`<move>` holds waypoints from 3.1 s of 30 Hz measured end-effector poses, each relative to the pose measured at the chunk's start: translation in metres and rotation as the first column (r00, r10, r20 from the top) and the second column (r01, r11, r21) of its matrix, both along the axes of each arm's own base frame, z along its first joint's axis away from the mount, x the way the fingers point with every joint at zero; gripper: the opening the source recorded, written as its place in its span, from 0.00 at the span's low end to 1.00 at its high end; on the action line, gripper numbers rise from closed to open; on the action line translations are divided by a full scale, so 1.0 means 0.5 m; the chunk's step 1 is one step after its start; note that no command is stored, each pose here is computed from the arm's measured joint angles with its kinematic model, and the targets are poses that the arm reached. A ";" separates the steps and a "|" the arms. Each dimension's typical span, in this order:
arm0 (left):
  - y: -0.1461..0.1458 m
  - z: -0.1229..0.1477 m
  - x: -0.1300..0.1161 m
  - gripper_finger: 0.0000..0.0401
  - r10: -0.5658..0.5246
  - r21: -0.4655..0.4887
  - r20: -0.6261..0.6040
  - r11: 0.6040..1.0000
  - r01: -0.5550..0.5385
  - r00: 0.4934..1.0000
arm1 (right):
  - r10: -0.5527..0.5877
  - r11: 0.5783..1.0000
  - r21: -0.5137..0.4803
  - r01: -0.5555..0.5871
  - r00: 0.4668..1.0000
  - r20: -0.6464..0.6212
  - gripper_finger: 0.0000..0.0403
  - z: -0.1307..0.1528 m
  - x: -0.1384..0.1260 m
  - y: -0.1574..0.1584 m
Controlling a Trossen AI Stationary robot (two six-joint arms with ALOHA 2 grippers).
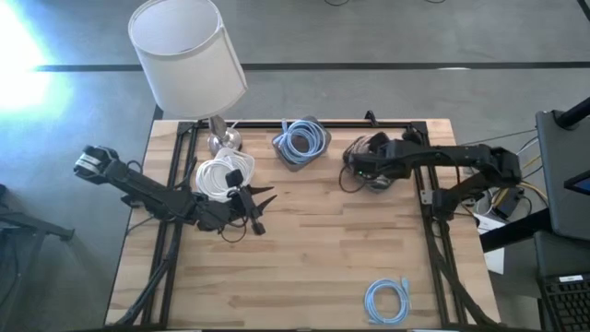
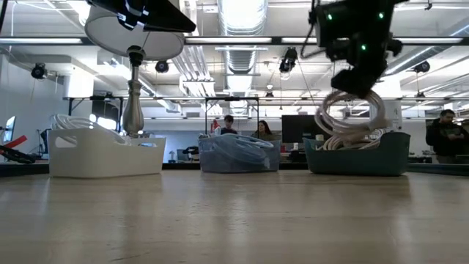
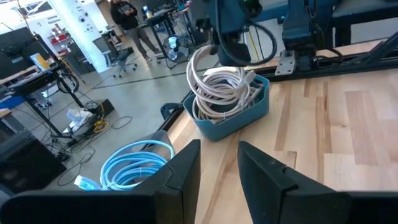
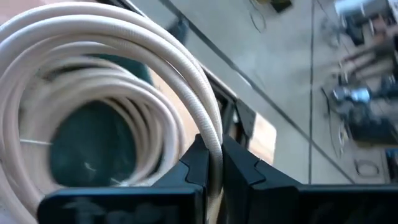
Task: Sort HDMI cables
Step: Put the light brown HDMI cable into the green bin, then put the light blue HDMI cable into the black bin
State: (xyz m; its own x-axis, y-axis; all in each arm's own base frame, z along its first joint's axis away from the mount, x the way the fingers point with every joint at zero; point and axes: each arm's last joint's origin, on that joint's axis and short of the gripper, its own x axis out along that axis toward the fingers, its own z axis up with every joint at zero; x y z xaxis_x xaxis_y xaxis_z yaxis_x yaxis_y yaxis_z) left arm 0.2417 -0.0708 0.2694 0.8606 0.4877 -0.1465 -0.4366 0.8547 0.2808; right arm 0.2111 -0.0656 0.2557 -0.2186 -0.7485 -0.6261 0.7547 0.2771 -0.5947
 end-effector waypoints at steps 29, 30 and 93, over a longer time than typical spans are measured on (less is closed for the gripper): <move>0.000 0.000 0.000 0.28 0.000 0.000 -0.001 1.000 0.000 1.000 | 0.096 0.992 0.084 -0.099 0.995 0.039 0.34 0.005 0.016 -0.005; 0.000 0.000 0.000 0.28 0.000 0.000 -0.002 1.000 0.000 1.000 | 0.102 0.989 0.098 -0.107 0.993 0.061 0.34 0.012 0.020 -0.002; 0.053 0.023 0.016 0.28 0.081 0.155 0.010 0.985 -0.082 0.997 | 0.584 0.299 0.885 -0.357 0.802 0.126 0.30 -0.191 0.070 0.588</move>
State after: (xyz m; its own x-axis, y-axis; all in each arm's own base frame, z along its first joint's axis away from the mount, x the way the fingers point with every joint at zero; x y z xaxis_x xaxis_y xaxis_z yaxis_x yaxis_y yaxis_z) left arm 0.2498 -0.0443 0.2811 0.8175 0.5727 -0.0609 -0.5040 0.7626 0.4055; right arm 0.2463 0.2286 0.1601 -0.2083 0.1207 -0.9706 0.2208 0.9725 0.0736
